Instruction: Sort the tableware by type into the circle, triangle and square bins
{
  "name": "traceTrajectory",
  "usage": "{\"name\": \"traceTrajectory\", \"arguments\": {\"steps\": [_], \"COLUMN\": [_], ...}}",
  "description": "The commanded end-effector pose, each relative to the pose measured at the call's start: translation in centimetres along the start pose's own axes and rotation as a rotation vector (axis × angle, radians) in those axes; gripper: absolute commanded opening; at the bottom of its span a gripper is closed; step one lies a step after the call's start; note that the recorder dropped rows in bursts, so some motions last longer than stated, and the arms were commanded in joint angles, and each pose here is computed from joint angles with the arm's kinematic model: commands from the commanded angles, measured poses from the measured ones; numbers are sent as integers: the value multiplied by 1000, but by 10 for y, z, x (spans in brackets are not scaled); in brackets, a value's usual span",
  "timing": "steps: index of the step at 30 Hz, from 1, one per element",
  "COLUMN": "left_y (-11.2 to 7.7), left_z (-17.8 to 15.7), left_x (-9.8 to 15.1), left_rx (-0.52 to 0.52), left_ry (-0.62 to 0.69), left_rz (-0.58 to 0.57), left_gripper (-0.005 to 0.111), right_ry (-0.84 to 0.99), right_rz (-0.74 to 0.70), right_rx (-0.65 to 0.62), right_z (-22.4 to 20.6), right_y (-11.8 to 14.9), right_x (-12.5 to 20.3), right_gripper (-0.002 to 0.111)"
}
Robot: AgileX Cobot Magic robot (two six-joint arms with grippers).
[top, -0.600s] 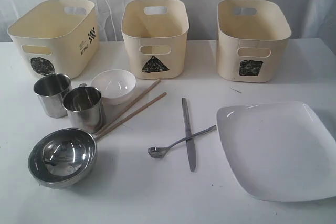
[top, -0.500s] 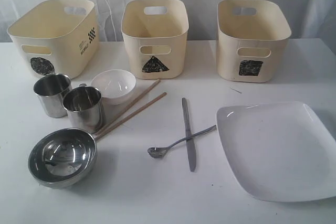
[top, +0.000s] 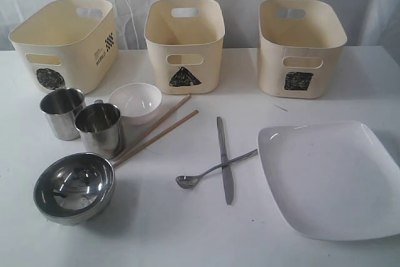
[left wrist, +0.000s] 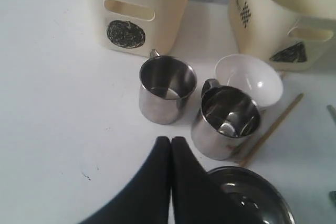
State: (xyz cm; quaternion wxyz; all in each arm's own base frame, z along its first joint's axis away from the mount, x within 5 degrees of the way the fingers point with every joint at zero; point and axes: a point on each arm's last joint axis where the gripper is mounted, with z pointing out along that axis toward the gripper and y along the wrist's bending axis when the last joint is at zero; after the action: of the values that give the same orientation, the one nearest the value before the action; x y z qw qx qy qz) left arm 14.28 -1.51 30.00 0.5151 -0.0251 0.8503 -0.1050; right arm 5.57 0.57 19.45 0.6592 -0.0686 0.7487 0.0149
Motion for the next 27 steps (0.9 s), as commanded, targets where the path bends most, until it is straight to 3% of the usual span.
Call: {"name": "traceTrajectory", "arguments": {"steps": [1,6,7,10,15,21,27], "left_y": [1,3,3,7,12,22,29], "left_z": [58,115,125,169,215,258,279], "left_x": [-34,-75,-81,-97,-93,-60,-40], "left_rx": [-8,-12,-11,-10,3,4,-5], "left_ry": [136,170,177,298,423,539,579], "left_rz": [135,176,178,243,216,163,156], "left_gripper": [20,74,79,66,66,66,66], "right_ry": [1,1,1,1,1,1,1], "right_rz": [-2,-2,-2,-2,-2,-2,-2], "right_rx": [8,8,8,8,8,8,8], "right_z": [0,0,0,0,0,0,0], "right_y": [0,0,0,0,0,0,0], "right_x": [1,1,1,1,1,1,1], "right_gripper": [0,0,0,0,0,0,0]}}
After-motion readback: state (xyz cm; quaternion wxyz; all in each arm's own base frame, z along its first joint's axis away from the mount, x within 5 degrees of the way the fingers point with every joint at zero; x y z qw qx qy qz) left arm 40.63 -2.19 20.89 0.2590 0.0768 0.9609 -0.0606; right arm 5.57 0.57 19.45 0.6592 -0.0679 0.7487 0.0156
